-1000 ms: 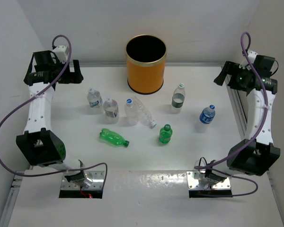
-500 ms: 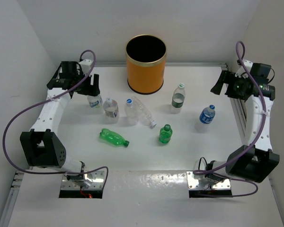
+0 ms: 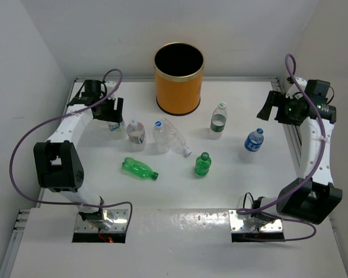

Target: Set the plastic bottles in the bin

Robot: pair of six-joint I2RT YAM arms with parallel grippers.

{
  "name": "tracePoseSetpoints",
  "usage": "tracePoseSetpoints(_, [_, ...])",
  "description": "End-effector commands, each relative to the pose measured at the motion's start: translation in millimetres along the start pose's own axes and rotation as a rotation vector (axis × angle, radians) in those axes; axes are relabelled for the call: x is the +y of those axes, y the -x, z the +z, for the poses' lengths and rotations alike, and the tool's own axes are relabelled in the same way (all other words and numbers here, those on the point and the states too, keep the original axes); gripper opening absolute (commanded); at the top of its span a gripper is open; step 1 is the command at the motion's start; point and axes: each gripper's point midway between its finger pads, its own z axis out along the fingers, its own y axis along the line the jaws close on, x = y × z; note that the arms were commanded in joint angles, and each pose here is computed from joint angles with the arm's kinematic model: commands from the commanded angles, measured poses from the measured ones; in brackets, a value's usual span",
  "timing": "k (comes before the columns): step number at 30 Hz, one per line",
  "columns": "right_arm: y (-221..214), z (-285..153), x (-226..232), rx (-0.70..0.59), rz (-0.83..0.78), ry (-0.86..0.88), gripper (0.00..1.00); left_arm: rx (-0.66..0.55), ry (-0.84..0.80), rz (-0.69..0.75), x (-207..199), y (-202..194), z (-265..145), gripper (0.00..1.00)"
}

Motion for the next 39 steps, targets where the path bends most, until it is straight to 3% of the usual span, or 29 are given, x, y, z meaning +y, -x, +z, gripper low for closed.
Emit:
tracePoseSetpoints(1, [6, -8, 7, -0.029, -0.04, 0.022, 1.0, -0.003, -0.003, 0.004, -1, 0, 7, 0.8])
tracePoseSetpoints(5, [2, -8, 7, -0.019, -0.046, 0.02, 1.0, 0.006, -0.004, 0.011, 0, -2, 14, 0.69])
tracePoseSetpoints(6, [2, -10, 8, -0.02, -0.049, 0.021, 1.0, -0.007, -0.011, 0.013, -1, 4, 12, 0.59])
tracePoseSetpoints(9, [-6, -14, 9, 0.009, -0.107, 0.036, 1.0, -0.063, -0.02, 0.037, 2, 28, 5, 0.43])
tracePoseSetpoints(12, [-16, -22, 13, 0.041, -0.152, 0.057, 1.0, -0.215, -0.033, 0.101, -1, 87, -32, 0.38])
tracePoseSetpoints(13, [-18, -24, 14, 0.037, -0.165, 0.067, 1.0, -0.326, -0.018, 0.129, 3, 129, -60, 0.38])
tracePoseSetpoints(15, [-21, -29, 21, 0.02, -0.181, 0.094, 1.0, -0.428, -0.064, 0.142, -7, 167, -87, 0.37])
tracePoseSetpoints(16, [-19, -36, 24, -0.015, -0.208, 0.093, 1.0, -0.539, -0.076, 0.164, -13, 204, -120, 0.37])
tracePoseSetpoints(19, [-35, -37, 37, -0.004, -0.22, 0.164, 1.0, -0.642, -0.184, 0.183, -46, 245, -140, 0.37])
tracePoseSetpoints(20, [-40, -36, 39, 0.003, -0.228, 0.175, 1.0, -0.73, -0.201, 0.207, -56, 270, -165, 0.37])
tracePoseSetpoints(24, [-42, -43, 45, -0.03, -0.272, 0.185, 1.0, -0.891, -0.313, 0.245, -100, 310, -189, 0.37])
tracePoseSetpoints(28, [-45, -42, 43, -0.035, -0.315, 0.156, 1.0, -0.906, -0.386, 0.284, -144, 319, -170, 0.37])
tracePoseSetpoints(33, [-52, -36, 34, 0.005, -0.367, 0.118, 1.0, -0.865, -0.417, 0.306, -191, 321, -117, 0.37])
tracePoseSetpoints(39, [-48, -35, 29, 0.01, -0.359, 0.094, 1.0, -0.815, -0.368, 0.347, -214, 314, -66, 0.38])
